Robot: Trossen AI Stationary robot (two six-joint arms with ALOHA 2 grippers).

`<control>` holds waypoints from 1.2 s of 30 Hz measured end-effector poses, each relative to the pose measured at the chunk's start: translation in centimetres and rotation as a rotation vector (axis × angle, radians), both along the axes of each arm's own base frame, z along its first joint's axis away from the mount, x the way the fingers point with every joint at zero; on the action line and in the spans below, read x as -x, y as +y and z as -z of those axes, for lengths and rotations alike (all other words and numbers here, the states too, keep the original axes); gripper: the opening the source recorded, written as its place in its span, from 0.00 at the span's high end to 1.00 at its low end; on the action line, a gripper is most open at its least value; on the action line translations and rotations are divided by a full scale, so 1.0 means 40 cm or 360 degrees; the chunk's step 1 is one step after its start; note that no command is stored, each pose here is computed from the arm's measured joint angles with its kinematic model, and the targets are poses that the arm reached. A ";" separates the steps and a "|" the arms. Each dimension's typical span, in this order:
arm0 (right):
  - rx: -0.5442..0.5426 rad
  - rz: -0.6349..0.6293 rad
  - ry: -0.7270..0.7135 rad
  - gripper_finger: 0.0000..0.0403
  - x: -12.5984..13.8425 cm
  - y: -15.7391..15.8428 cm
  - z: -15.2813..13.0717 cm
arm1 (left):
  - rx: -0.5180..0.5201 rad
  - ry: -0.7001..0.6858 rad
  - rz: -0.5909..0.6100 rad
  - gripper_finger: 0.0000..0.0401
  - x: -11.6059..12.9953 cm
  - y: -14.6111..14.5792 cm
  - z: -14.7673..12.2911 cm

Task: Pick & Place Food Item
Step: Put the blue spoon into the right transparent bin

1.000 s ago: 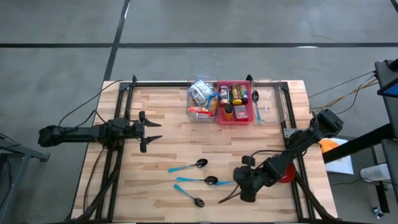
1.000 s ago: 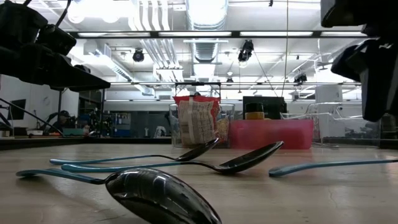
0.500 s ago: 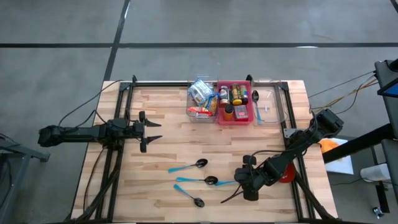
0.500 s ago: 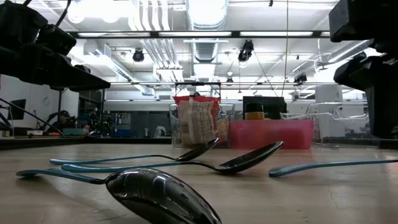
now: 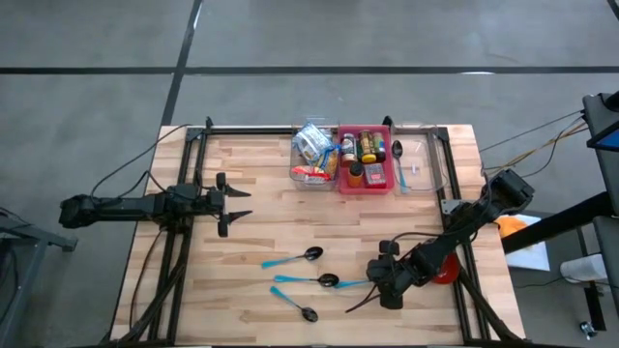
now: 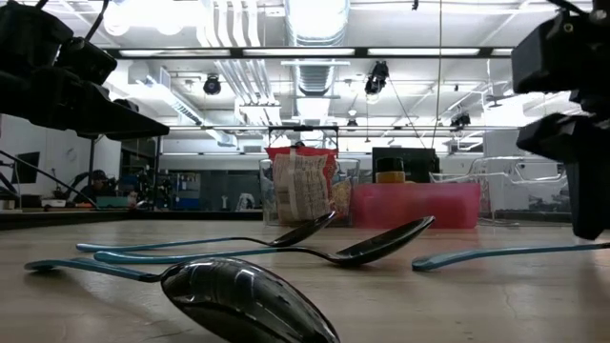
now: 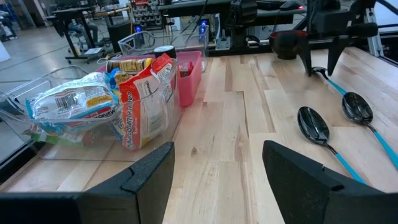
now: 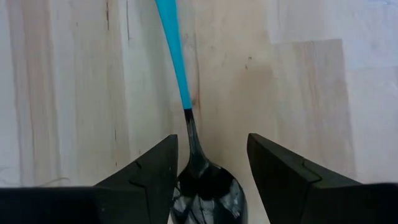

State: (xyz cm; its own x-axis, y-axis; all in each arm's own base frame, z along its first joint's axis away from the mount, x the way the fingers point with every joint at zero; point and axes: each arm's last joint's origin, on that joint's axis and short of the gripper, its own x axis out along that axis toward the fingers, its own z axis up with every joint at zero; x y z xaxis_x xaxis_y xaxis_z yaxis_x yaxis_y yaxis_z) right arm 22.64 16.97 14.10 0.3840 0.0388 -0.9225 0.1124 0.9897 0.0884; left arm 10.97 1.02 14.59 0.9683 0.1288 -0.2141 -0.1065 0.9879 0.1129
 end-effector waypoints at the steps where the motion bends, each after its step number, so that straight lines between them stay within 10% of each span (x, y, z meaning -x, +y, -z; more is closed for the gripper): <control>1: -0.0009 -0.0001 -0.0009 0.52 0.002 -0.001 0.005 | 0.0000 0.0000 0.0000 0.39 0.000 0.000 0.000; 36: 0.0113 -0.0006 0.0069 0.53 0.024 -0.020 0.026 | 0.0004 -0.0001 -0.0001 0.39 0.000 0.000 0.000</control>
